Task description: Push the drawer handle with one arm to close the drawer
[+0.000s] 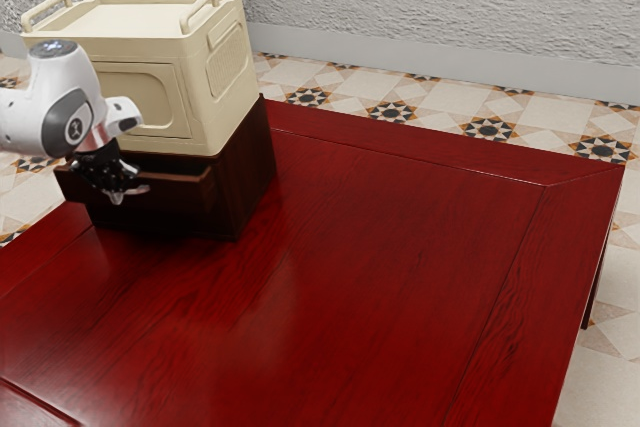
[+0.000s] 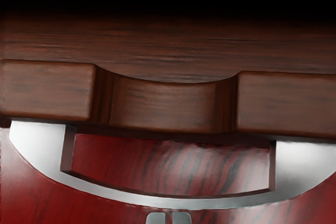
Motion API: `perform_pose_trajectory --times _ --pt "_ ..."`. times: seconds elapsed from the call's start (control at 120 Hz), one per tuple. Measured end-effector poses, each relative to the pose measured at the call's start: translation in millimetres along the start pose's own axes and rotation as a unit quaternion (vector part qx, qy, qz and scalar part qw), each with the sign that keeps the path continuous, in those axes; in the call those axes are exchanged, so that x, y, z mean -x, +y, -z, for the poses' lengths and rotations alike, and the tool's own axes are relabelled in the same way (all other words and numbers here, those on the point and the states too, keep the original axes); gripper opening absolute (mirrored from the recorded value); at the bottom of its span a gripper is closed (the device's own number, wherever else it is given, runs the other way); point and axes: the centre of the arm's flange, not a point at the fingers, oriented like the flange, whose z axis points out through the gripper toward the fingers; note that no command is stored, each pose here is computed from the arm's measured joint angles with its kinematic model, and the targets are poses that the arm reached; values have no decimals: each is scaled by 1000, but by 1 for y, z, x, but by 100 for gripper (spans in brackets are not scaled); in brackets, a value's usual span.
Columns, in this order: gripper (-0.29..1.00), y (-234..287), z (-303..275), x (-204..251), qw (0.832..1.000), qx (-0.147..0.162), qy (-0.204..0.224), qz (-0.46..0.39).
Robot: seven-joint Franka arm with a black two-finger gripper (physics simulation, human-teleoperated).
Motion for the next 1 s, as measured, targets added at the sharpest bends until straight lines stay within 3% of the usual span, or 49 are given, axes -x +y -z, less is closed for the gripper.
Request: perform_pose_trajectory --times 0.608,0.767,0.842,0.908,0.95,1.0 --pt "-8 12 -12 -41 1000 5 14 4" --pt "-8 4 -11 -45 999 0 17 -46" --pt "6 23 23 -9 998 34 23 -47" --pt "21 43 71 62 994 89 28 -57" --pt "29 53 117 94 989 120 43 -72" --pt "37 76 188 107 982 133 74 -108"
